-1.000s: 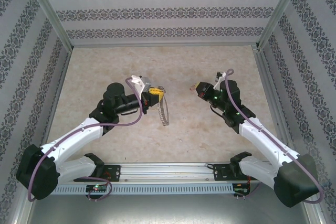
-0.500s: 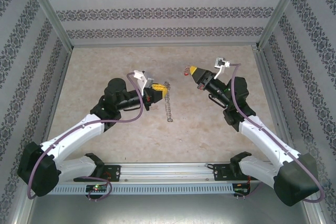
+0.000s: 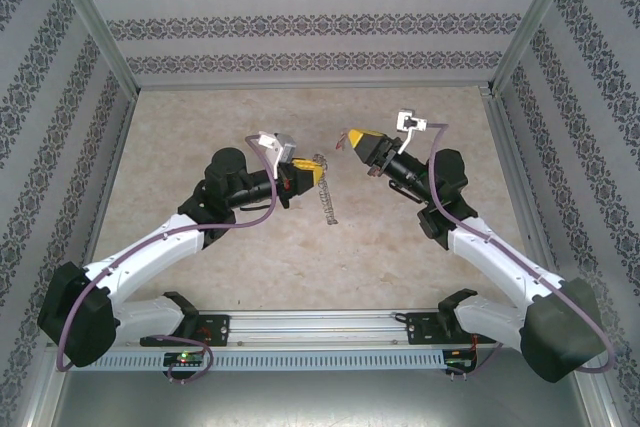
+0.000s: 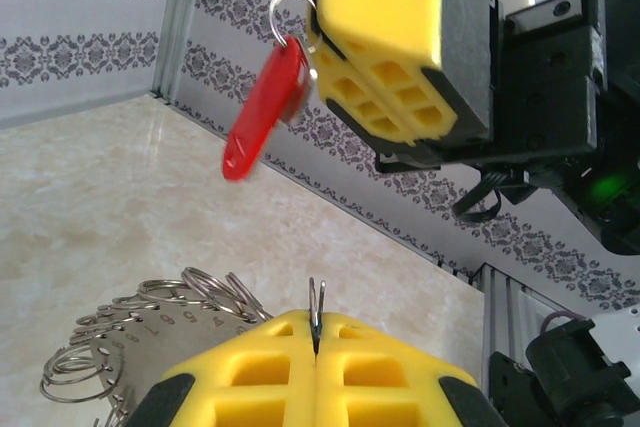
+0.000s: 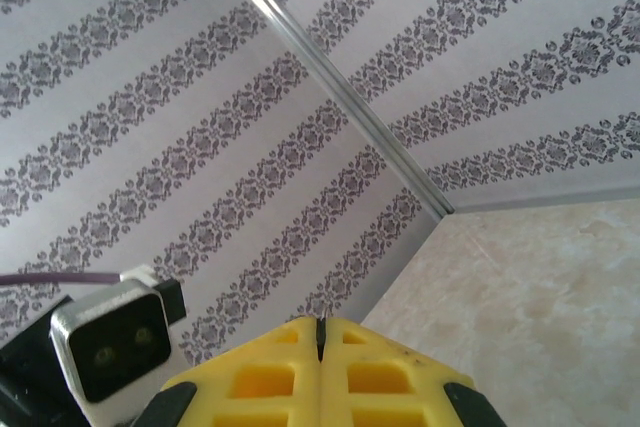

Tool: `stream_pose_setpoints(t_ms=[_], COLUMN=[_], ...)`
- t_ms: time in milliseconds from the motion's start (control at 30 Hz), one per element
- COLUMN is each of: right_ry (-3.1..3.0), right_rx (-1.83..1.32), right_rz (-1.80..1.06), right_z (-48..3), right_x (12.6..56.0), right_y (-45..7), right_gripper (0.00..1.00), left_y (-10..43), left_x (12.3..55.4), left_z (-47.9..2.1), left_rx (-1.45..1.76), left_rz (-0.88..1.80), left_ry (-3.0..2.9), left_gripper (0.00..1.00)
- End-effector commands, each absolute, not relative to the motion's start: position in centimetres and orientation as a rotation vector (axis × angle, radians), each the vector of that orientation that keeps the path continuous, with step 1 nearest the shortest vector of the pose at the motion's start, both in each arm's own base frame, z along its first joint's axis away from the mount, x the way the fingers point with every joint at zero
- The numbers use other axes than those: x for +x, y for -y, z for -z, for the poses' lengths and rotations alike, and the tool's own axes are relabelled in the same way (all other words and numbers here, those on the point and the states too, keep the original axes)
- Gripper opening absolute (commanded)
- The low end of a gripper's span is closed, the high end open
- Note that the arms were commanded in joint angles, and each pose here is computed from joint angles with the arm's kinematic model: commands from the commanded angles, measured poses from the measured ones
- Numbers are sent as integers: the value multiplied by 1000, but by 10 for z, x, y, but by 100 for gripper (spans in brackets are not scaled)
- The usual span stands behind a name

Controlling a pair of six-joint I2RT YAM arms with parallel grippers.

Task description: Put the keys on the keyring

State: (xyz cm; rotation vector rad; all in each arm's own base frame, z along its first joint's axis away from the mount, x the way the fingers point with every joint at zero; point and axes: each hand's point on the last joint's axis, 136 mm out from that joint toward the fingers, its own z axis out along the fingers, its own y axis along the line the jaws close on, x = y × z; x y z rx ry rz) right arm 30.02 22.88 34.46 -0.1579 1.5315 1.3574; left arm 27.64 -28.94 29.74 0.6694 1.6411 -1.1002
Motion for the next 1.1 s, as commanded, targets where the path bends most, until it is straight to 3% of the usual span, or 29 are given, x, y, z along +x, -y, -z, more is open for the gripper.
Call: stream_pose_setpoints(t_ms=[0, 433, 1067], right_ry=[-1533, -1572, -1612], right_rx=[-264, -506, -678], right_rz=[-1346, -1427, -1507], right_z=[-339, -339, -333], right_x=[284, 252, 241], right_y=[-230, -237, -263], right_gripper=[0, 0, 0], left_y=[285, 288, 296], left_x=[271, 265, 268], left_z=[-334, -328, -324], left_rx=[678, 796, 853], left_rz=[1055, 1002, 995], left_ry=[-1512, -1508, -1512], left_gripper=[0, 0, 0])
